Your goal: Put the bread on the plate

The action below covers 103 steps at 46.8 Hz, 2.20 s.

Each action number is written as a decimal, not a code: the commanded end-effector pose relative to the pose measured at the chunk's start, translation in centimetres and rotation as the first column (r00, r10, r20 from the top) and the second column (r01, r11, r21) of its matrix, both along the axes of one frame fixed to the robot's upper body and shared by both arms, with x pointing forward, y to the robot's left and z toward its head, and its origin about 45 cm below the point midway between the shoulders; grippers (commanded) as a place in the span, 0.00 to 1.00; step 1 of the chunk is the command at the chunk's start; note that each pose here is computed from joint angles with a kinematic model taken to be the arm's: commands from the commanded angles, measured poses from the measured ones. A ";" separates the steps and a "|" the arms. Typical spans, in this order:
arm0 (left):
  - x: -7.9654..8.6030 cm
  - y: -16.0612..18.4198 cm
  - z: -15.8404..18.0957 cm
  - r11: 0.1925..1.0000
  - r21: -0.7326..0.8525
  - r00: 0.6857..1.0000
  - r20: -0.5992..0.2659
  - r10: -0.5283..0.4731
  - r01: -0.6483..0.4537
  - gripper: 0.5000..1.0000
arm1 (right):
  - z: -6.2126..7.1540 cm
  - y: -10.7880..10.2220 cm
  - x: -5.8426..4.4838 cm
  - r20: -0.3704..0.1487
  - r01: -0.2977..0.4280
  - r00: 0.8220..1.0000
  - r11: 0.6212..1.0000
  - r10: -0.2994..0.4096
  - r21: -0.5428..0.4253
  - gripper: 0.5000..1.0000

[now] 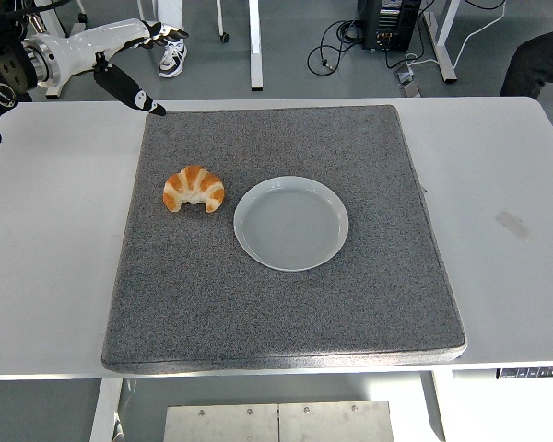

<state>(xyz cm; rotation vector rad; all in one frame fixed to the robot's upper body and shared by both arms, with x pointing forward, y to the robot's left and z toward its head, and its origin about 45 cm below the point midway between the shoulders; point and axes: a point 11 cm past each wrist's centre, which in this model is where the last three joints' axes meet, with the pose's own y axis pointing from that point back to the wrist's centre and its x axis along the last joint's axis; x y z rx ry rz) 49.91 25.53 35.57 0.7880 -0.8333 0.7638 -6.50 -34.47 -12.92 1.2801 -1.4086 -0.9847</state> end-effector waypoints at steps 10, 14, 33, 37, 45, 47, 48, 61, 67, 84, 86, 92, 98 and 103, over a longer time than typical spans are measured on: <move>-1.0 -0.4 -4.0 0.991 0.119 0.996 -0.070 -0.049 0.057 0.97 | 0.0 0.0 0.0 0.000 0.000 1.000 1.000 0.000 0.000 1.00; -1.5 -0.9 -5.9 0.987 0.138 0.992 -0.113 -0.063 0.078 0.97 | 0.0 0.0 0.0 0.000 0.000 1.000 1.000 0.000 0.000 1.00; -2.6 -1.6 -9.7 0.979 0.168 0.976 -0.203 -0.083 0.118 0.96 | 0.0 0.0 0.0 0.000 0.000 1.000 1.000 0.000 0.000 1.00; -2.6 -1.5 -10.7 0.976 0.186 0.975 -0.211 -0.077 0.117 0.95 | 0.0 0.0 0.0 0.000 0.002 1.000 1.000 -0.002 0.000 1.00; -2.4 -2.0 -12.0 0.971 0.208 0.978 -0.194 -0.074 0.115 0.93 | 0.0 0.0 0.0 0.000 0.000 1.000 1.000 0.000 0.000 1.00; -2.5 -2.1 -12.1 0.971 0.207 0.977 -0.197 -0.076 0.118 0.93 | 0.0 0.0 0.0 0.000 0.000 1.000 1.000 0.000 0.000 1.00; -2.5 -2.1 -12.1 0.971 0.207 0.977 -0.197 -0.076 0.118 0.93 | 0.0 0.0 0.0 0.000 0.002 1.000 1.000 -0.002 0.000 1.00; -2.3 -3.2 -12.7 0.972 0.199 0.977 -0.196 -0.083 0.123 0.87 | 0.0 0.0 0.0 0.000 0.002 1.000 1.000 -0.002 0.000 1.00; -2.2 -3.3 -12.9 0.972 0.202 0.978 -0.195 -0.079 0.119 0.85 | 0.0 0.0 0.0 0.000 0.000 1.000 1.000 0.000 0.000 1.00; -2.2 -4.2 -14.1 0.972 0.192 0.976 -0.195 -0.100 0.138 0.54 | 0.0 0.0 0.0 0.000 0.000 1.000 1.000 0.000 0.000 1.00; -2.2 -4.1 -14.2 0.972 0.192 0.976 -0.193 -0.098 0.136 0.42 | 0.0 0.0 0.0 0.000 0.000 1.000 1.000 0.000 0.000 1.00; -2.1 -3.9 -14.1 0.967 0.216 0.982 -0.164 -0.098 0.133 0.12 | 0.0 0.0 0.0 0.000 0.000 1.000 1.000 0.000 0.000 1.00; -1.7 -4.2 -13.3 0.967 0.212 0.984 -0.140 -0.113 0.141 0.00 | 0.0 0.0 0.0 0.000 0.000 1.000 1.000 0.000 0.000 1.00; -1.3 -4.8 -11.8 0.966 0.202 0.984 -0.113 -0.138 0.159 0.00 | 0.0 0.0 0.0 0.000 0.000 1.000 1.000 0.000 0.000 1.00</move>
